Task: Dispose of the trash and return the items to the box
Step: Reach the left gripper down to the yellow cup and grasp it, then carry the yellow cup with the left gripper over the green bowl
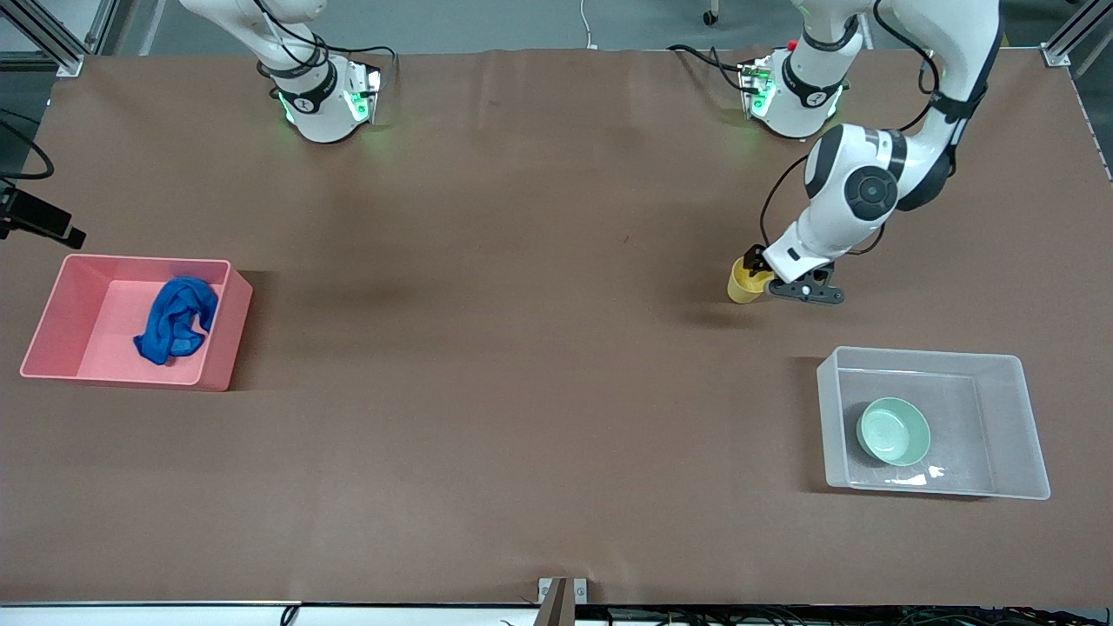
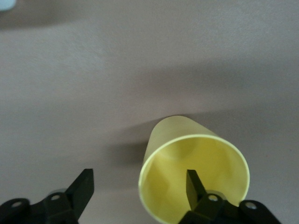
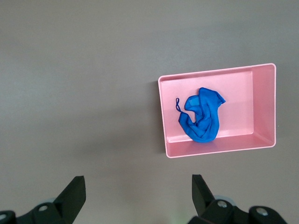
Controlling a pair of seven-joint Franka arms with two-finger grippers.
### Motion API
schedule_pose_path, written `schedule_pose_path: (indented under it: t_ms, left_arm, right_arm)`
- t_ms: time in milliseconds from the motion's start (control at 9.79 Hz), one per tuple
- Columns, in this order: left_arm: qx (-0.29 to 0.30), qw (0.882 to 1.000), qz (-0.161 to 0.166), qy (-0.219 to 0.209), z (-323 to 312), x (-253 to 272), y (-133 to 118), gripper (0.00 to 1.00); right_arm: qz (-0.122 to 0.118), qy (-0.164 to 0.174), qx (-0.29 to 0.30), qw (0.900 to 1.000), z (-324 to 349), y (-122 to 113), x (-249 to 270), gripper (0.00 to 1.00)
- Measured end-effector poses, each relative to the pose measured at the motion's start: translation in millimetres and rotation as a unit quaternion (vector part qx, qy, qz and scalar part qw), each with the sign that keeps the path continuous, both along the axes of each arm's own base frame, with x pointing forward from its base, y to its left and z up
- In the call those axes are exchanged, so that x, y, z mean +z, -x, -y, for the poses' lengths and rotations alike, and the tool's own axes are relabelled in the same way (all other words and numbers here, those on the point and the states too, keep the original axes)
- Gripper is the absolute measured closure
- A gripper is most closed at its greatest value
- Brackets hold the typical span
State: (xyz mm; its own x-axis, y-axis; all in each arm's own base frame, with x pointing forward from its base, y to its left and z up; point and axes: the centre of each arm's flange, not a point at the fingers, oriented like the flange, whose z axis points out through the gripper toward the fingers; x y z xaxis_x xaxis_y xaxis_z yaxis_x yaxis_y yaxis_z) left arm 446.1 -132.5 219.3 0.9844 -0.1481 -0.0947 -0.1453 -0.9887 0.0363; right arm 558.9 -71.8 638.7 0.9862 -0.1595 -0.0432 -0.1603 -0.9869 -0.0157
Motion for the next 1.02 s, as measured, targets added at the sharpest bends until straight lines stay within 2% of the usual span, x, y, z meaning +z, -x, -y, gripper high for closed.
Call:
schedule_pose_path:
  t_ms: [307, 511, 613, 818, 1022]
  left_arm:
    - [0.010, 1.000, 0.005, 0.007, 13.9, -15.0, 1.4, 0.62]
    - [0.012, 1.000, 0.021, 0.006, 13.4, 11.4, -8.9, 0.92]
    - [0.012, 1.000, 0.024, 0.000, 9.0, 39.0, -15.3, 0.96]
    - [0.015, 0.999, 0.032, -0.009, -26.7, 113.3, -36.2, 0.96]
    - [0.026, 0.998, 0.060, -0.003, -88.4, 173.7, -70.8, 0.96]
  right_arm:
    - [0.000, 0.000, 0.001, 1.000, 3.4, 0.5, -0.5, 0.00]
    - [-0.001, 0.000, 0.001, 1.000, 4.1, 0.6, -0.7, 0.00]
    - [-0.001, 0.000, 0.002, 1.000, 4.1, 0.6, -0.9, 0.00]
    - [-0.001, 0.000, 0.002, 1.000, 4.4, 0.6, -1.2, 0.00]
    - [-0.002, 0.000, 0.002, 1.000, 5.0, 0.7, -1.5, 0.00]
